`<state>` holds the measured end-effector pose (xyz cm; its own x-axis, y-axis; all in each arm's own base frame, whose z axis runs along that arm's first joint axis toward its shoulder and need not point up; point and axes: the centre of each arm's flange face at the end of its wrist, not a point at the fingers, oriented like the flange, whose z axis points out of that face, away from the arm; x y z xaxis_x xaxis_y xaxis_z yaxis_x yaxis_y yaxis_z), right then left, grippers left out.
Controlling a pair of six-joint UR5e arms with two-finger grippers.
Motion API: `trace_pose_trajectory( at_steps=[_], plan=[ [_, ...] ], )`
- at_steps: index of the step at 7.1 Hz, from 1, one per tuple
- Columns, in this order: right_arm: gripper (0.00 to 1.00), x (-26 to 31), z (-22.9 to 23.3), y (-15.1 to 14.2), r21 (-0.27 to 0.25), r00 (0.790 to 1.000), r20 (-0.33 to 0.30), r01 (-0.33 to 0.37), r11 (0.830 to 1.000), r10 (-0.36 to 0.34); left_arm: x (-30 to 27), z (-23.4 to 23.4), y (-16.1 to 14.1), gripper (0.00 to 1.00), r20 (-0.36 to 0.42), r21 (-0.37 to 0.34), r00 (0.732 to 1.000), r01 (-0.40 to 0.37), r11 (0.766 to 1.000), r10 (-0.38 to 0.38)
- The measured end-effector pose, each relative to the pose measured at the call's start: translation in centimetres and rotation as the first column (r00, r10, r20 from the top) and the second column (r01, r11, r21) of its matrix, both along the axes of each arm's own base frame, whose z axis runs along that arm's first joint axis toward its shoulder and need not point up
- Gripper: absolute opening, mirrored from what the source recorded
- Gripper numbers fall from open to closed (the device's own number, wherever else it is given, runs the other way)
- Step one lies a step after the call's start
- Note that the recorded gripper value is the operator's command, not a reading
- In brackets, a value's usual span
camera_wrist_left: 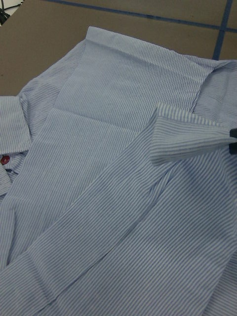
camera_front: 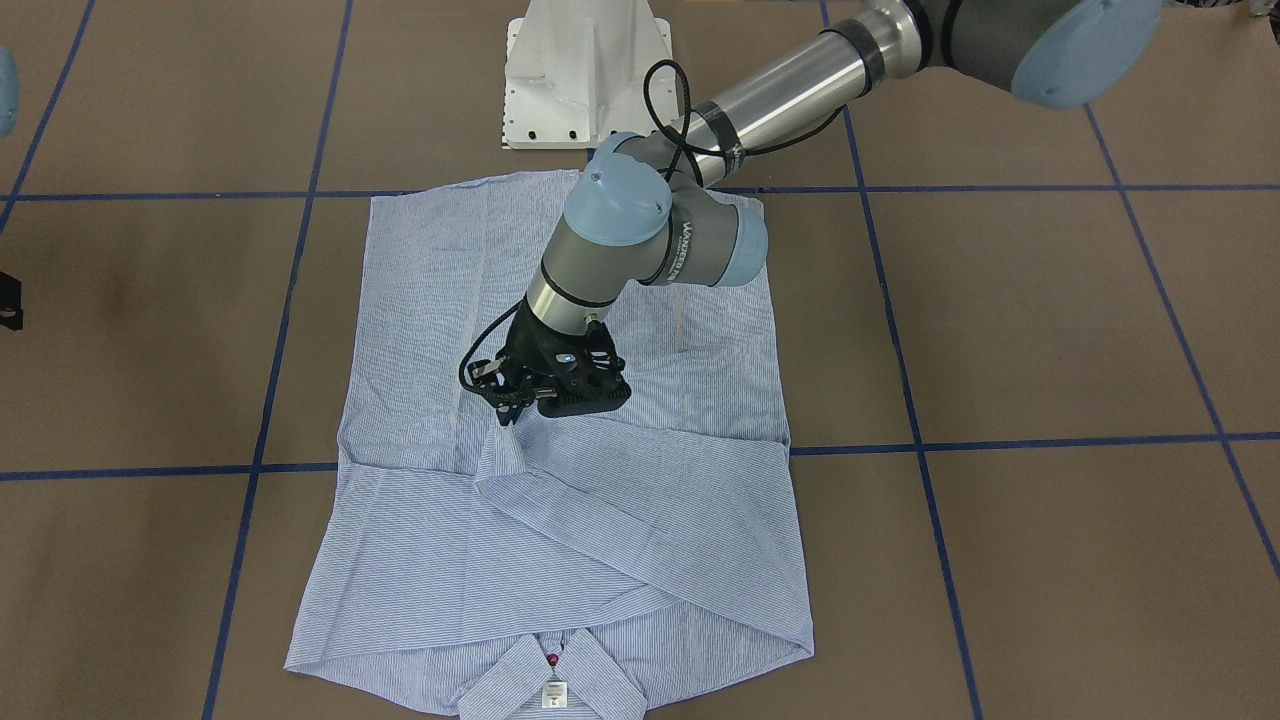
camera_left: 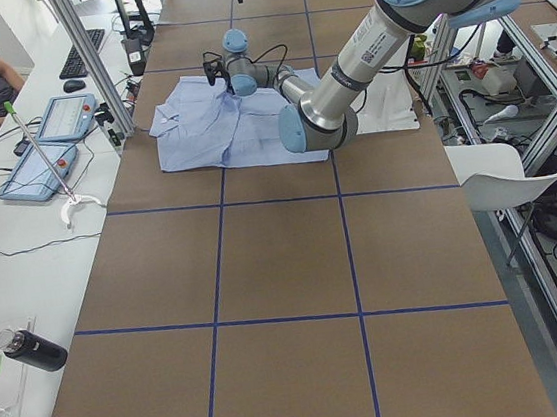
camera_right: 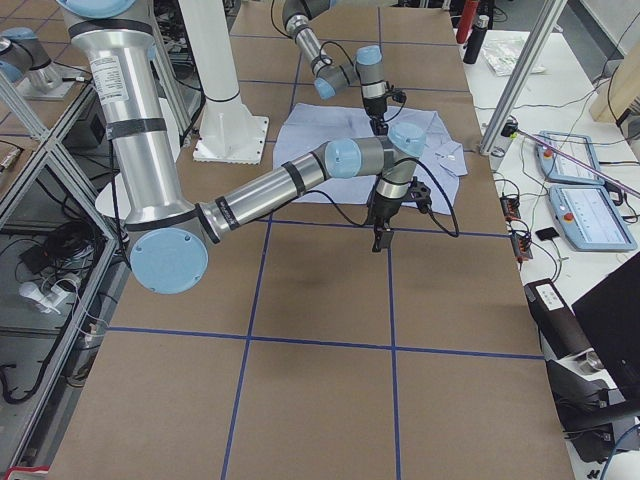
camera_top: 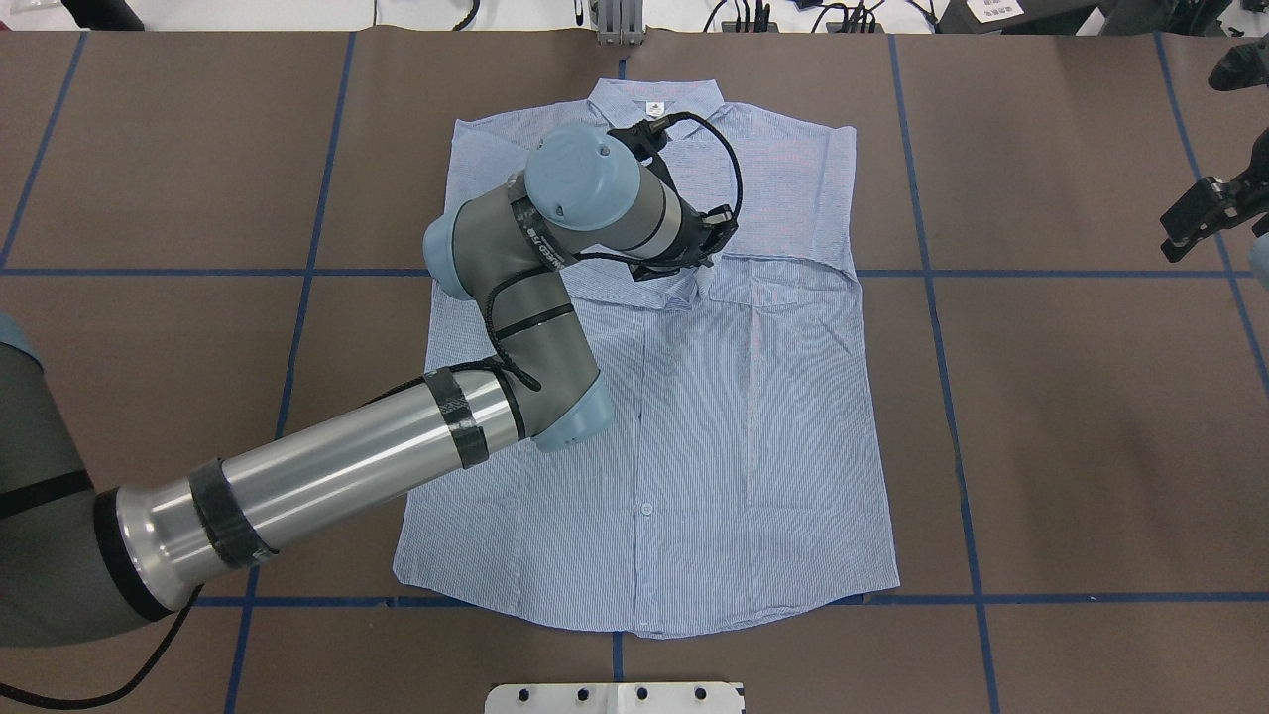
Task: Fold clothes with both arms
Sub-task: 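Lay the sleeve on the chest with left gripper while right gripper moves to hem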
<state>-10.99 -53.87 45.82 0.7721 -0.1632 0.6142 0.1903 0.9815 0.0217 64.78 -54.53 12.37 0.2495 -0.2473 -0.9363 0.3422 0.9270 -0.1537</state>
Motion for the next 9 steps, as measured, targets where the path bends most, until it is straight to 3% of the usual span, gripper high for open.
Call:
trace_pose_trajectory(
  at_steps=[1,5,7,9],
  plan=[
    [1.00,-0.1,-0.2,-0.1,0.003,1.000,0.002,0.001,1.000,-0.001,0.9,0.0,0.2,0.99,0.001,0.011,1.000,0.011,1.000,-0.011],
    [1.00,-0.4,-0.9,-0.3,0.017,1.000,0.028,0.003,1.000,-0.003,2.8,-2.9,3.0,1.00,-0.042,0.115,0.998,-0.030,0.993,0.035],
    [1.00,-0.9,-2.0,-0.1,0.032,0.994,0.104,-0.028,0.999,0.024,1.7,-3.5,2.8,0.99,-0.030,0.110,0.999,-0.032,0.993,0.036],
    [1.00,-4.0,-3.1,0.9,0.021,0.982,0.164,-0.098,0.995,0.093,-2.6,-0.9,2.7,0.99,0.011,0.063,0.998,-0.061,0.996,0.060]
  ],
)
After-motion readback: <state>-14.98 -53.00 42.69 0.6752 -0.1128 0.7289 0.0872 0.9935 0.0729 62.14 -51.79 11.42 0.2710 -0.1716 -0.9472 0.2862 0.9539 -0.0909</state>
